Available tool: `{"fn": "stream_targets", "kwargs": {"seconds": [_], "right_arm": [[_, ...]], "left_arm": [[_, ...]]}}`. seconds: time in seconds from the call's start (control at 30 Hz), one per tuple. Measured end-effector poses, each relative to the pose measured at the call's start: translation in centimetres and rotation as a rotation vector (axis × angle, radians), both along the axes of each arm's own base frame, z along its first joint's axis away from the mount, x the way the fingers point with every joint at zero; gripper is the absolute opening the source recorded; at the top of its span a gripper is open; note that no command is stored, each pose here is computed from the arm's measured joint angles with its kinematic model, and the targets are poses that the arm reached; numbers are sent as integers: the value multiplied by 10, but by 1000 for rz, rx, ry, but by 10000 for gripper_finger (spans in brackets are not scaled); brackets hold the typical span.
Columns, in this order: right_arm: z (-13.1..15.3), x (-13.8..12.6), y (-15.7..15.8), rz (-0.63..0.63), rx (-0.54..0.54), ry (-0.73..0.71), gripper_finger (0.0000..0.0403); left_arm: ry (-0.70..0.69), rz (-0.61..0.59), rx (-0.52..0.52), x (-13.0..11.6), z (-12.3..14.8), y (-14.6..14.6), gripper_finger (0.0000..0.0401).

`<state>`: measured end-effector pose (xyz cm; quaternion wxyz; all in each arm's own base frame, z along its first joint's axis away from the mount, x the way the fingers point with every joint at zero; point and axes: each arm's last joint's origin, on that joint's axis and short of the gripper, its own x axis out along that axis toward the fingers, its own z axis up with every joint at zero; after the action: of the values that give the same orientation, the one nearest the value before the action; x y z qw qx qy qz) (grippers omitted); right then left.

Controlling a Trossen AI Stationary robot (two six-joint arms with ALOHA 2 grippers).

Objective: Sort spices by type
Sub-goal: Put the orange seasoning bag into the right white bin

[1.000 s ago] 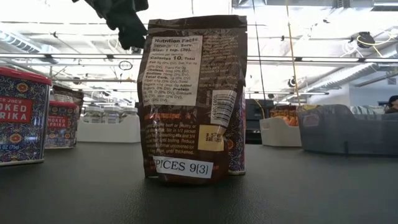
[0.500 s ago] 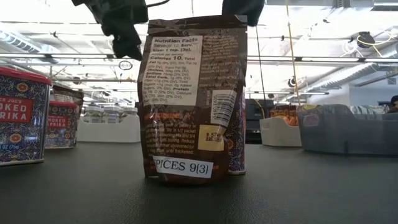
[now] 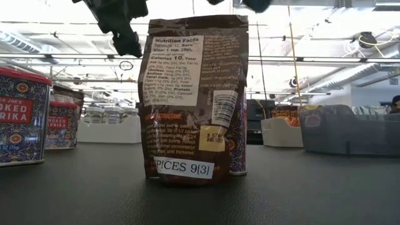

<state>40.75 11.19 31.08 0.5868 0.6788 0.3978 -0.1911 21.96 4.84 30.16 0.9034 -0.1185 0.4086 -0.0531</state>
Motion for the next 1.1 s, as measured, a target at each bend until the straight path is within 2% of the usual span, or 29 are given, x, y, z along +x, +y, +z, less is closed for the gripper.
{"fn": "stream_targets", "kwargs": {"seconds": [0.13,0.23,0.37,0.5,0.57,0.67,0.8,0.87,1.0,1.1], "right_arm": [[13,-8,31,-339,53,-22,119],[15,-18,60,-501,92,-20,105],[3,-17,84,-431,100,107,84],[9,0,85,-433,101,92,67],[12,2,82,-415,55,117,61],[13,0,74,-273,-87,163,58],[15,4,61,-59,-281,108,57],[15,5,59,101,-395,68,57],[11,12,60,521,-683,-62,57],[7,16,60,725,-833,-125,60]], "left_arm": [[5,-38,-20,0,0,-6,247],[2,-105,-59,0,0,-15,247],[-1,-171,-59,2,0,-28,247],[-22,-211,-54,4,2,-38,247],[-27,-226,-52,5,2,-41,247],[-51,-242,-40,7,4,-45,247],[-71,-229,1,9,5,-46,247],[-56,-192,0,9,4,-46,247],[-41,-164,8,8,4,-45,247],[-42,-125,48,9,4,-44,247]]}}
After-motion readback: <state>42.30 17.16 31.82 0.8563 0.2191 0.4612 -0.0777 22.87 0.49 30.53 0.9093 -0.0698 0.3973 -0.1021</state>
